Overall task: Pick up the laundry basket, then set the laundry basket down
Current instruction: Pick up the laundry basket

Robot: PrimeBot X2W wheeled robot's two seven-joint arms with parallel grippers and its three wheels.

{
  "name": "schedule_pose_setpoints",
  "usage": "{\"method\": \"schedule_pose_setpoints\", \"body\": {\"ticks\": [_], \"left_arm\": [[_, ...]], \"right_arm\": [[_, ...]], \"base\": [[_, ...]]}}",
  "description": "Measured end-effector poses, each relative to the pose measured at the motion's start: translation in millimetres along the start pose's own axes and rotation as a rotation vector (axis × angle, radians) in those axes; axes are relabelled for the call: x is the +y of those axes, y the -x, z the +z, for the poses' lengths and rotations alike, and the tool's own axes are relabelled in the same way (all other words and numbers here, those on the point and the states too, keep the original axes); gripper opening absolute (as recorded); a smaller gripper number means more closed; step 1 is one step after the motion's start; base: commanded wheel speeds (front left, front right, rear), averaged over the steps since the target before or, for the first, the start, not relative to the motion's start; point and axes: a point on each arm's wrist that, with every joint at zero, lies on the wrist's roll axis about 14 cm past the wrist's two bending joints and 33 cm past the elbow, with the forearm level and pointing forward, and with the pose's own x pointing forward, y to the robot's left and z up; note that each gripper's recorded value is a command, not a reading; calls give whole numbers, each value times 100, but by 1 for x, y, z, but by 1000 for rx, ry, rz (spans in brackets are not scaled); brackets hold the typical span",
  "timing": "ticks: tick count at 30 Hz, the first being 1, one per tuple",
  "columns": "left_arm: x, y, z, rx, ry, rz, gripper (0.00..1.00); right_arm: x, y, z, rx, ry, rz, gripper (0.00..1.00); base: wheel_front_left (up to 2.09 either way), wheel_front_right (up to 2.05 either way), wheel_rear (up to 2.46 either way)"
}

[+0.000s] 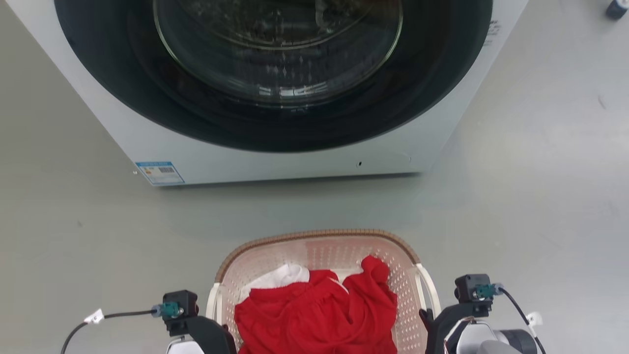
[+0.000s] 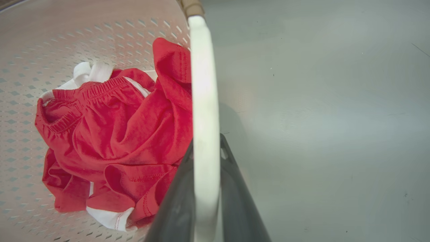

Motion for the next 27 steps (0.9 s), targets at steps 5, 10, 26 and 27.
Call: {"method": "schedule_pose_setpoints", "body": {"ticks": [5,10,26,27], "left_arm": [[-3,14,-7,-1,13,-8,0],[-4,27,-16,-1,17,-13,0],[-7,55,-27,-1,20,-18,0],[-7,56,-28,2,20,-16,0]], "right_arm": [[3,15,-6,1,-12,-1,0],[7,29,-13,3,-17,1,0],[18,58,-22,14,-25,15,0],[19,59,-22,14,-24,16,0]], "base": [[0,0,0],[0,0,0],[0,0,0],[0,0,0]]}}
